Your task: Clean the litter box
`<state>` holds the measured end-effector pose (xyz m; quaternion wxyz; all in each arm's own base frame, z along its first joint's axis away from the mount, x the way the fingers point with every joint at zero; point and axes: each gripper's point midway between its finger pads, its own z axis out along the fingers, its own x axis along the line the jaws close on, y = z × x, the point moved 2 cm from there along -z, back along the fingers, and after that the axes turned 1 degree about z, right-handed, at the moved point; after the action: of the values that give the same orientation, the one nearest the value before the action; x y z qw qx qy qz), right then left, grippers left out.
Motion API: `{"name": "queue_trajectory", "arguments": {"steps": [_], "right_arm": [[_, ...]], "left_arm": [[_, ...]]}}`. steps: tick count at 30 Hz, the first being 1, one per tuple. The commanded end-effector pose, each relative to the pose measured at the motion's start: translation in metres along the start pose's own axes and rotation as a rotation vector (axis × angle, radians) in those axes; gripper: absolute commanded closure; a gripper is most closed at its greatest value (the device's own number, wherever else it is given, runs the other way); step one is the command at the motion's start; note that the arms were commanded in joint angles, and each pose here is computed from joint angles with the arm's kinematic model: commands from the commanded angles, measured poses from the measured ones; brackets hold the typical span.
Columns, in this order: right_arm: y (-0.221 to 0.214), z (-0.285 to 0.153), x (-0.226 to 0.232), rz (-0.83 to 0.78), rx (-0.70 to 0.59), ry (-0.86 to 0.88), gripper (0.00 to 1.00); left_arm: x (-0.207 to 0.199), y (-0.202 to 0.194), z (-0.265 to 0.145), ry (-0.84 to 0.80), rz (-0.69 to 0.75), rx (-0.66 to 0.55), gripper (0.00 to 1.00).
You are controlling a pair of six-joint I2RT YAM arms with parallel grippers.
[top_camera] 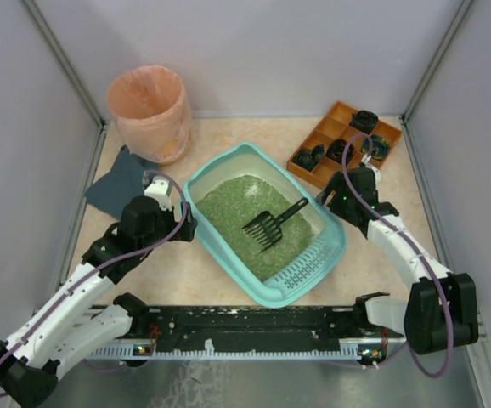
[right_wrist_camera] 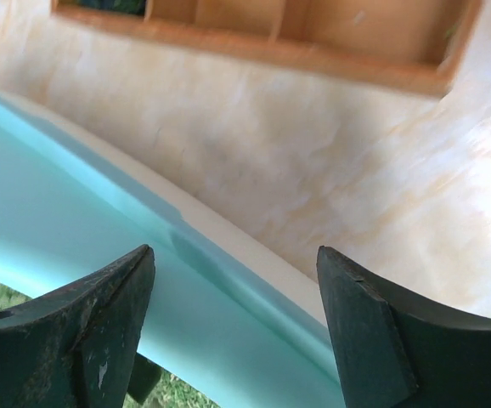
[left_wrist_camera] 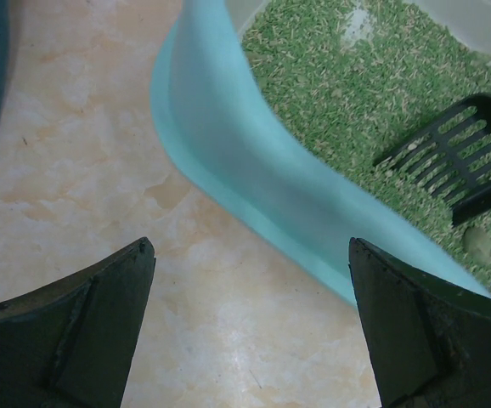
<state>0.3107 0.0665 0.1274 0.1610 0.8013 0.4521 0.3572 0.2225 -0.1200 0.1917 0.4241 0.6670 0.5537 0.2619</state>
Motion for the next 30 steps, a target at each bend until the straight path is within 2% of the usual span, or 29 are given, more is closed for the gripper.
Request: {"name": "queue_trajectory", "arguments": {"steps": [1,7,10,14,19,22,26,30], "right_arm": [[-0.083,-0.026,0.027,0.029,0.278,0.130,0.23],[-0.106,-0.034,0.064,0.047,0.322,0.226,0.23],[-0.105,-0.035,0.069,0.026,0.301,0.214,0.23],[-0.079,-0.043,0.055,-0.022,0.174,0.123,0.23],[-0.047,-0.072,0.033,-0.088,0.021,0.036,0.23],[-0.051,-0.091,0.029,-0.115,0.040,0.071,0.23],[-0.072,-0.112,0.025,-0.087,0.129,0.150,0.23],[-0.100,-0.129,0.029,-0.027,0.249,0.275,0.23]], "left_arm": [[0.000,0.005,0.001,0.002,-0.013,-0.023,0.00],[-0.005,0.003,-0.001,-0.023,-0.051,-0.017,0.00],[-0.007,-0.004,-0.001,-0.027,-0.110,0.019,0.00],[-0.005,-0.005,-0.007,0.000,-0.189,0.021,0.00],[0.009,-0.006,-0.012,0.092,-0.218,0.019,0.00],[0.015,-0.009,-0.011,0.147,-0.235,0.046,0.00],[0.023,-0.011,-0.012,0.217,-0.266,0.061,0.00],[0.018,-0.008,-0.010,0.188,-0.277,0.046,0.00]]}}
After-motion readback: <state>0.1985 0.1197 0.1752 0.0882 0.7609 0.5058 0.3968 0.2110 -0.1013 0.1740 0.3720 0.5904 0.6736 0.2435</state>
